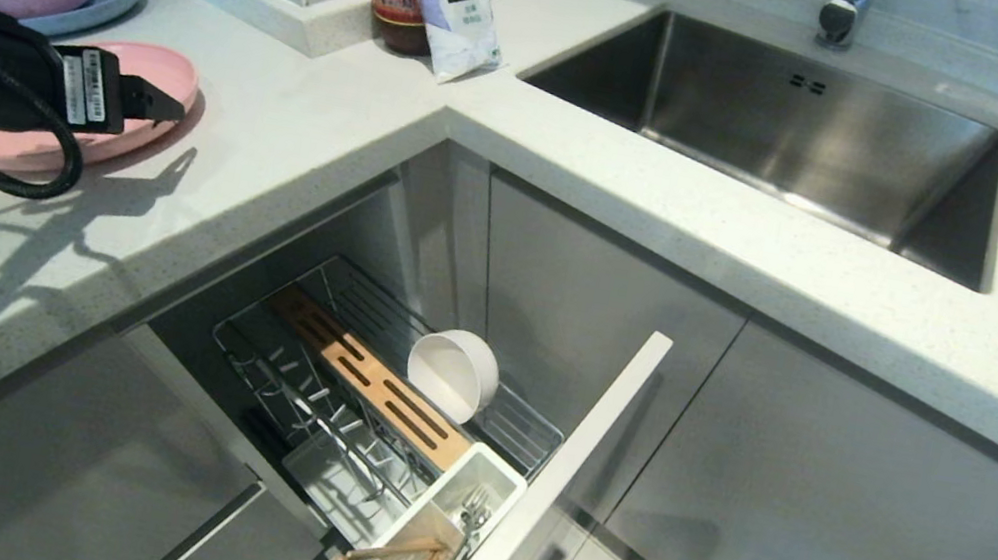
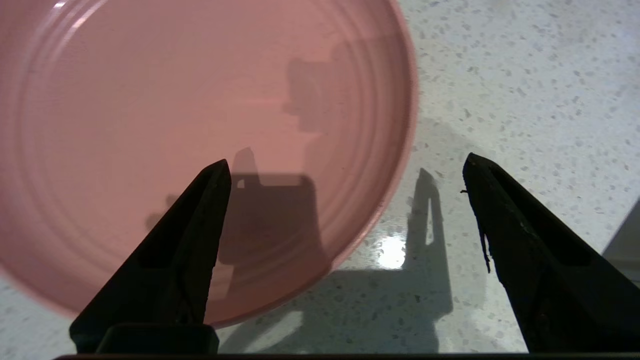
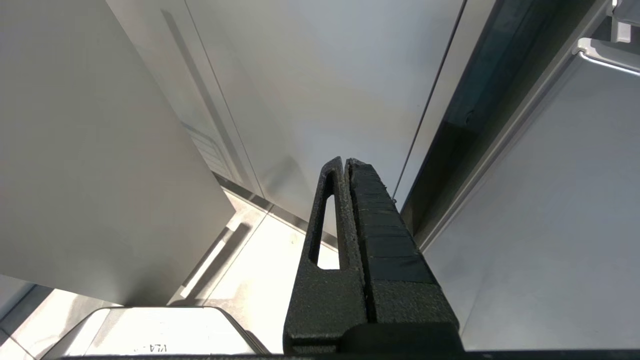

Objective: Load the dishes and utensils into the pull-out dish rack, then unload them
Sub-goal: Pick up the plate and place it in the cupboard

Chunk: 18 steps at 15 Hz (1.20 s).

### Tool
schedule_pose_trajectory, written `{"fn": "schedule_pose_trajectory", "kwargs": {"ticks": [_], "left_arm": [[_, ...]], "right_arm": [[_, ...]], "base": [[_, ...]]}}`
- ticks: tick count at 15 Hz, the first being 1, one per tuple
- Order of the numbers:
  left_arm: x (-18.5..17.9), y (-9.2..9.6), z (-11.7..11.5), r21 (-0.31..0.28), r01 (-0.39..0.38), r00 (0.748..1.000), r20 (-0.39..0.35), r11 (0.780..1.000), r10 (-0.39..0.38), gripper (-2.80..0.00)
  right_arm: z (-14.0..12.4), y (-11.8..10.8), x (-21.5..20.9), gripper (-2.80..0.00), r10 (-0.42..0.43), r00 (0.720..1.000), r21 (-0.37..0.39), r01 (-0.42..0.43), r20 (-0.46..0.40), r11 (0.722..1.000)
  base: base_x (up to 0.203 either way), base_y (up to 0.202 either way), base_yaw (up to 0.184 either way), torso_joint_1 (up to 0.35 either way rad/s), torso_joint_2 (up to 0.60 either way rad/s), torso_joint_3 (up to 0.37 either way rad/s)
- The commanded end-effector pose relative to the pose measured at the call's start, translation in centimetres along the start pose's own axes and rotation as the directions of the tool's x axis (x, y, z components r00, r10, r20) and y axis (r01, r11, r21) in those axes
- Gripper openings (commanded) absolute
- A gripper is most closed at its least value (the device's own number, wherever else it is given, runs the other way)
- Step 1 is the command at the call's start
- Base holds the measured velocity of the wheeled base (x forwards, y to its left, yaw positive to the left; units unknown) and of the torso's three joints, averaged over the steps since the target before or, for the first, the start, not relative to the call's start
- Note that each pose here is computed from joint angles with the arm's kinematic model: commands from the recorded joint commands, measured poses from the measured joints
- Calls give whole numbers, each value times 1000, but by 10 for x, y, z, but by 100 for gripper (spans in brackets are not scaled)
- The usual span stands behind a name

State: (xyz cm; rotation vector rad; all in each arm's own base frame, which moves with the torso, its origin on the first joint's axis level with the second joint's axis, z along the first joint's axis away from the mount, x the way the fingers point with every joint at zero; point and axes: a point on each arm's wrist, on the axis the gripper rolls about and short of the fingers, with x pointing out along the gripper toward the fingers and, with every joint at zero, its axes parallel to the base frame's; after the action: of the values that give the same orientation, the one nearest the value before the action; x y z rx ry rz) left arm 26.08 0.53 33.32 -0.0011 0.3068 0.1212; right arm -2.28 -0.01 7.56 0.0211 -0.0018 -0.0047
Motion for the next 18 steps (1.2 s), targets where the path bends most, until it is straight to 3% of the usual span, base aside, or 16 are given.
{"fn": "schedule_pose_trajectory", "kwargs": {"ticks": [1, 18], "left_arm": [[7, 0, -2, -2, 18, 1000, -16, 1000, -18, 0], [22, 2, -5, -7, 7, 1000, -21, 1000, -7, 0]], "right_arm": [[0, 0, 0, -280, 0, 1000, 0, 0, 1, 1000], [0, 0, 0, -280, 0, 1000, 0, 0, 1, 1000]], "base": [[0, 0, 0, 0, 0, 0], [0, 0, 0, 0, 0, 0]]}}
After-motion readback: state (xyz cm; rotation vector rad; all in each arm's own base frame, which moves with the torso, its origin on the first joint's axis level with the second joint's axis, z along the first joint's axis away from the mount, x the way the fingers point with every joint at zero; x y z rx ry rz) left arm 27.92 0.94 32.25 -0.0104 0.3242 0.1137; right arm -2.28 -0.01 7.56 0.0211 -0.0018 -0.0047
